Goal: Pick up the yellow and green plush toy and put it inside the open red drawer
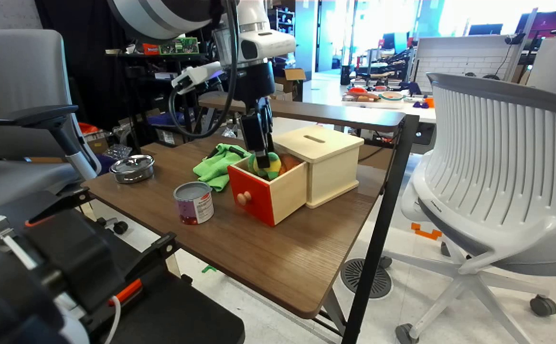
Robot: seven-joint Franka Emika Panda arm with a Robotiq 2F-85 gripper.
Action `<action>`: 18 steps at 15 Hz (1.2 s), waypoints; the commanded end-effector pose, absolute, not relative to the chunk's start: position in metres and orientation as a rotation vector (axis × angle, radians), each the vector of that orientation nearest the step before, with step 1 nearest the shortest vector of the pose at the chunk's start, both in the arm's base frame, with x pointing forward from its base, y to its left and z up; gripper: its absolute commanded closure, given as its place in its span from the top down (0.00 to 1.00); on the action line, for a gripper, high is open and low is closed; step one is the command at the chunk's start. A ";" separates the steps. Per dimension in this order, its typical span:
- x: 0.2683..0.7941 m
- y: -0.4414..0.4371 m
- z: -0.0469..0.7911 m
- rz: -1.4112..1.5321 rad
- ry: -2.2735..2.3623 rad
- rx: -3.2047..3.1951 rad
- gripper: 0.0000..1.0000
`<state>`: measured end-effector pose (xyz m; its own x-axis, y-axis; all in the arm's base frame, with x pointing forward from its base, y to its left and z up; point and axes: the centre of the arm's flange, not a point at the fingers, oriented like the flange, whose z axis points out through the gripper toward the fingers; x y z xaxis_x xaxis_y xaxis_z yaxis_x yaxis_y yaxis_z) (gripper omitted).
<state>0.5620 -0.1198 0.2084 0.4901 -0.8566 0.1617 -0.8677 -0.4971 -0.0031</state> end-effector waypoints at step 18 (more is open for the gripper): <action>0.457 -0.089 0.233 0.033 -0.637 2.937 1.00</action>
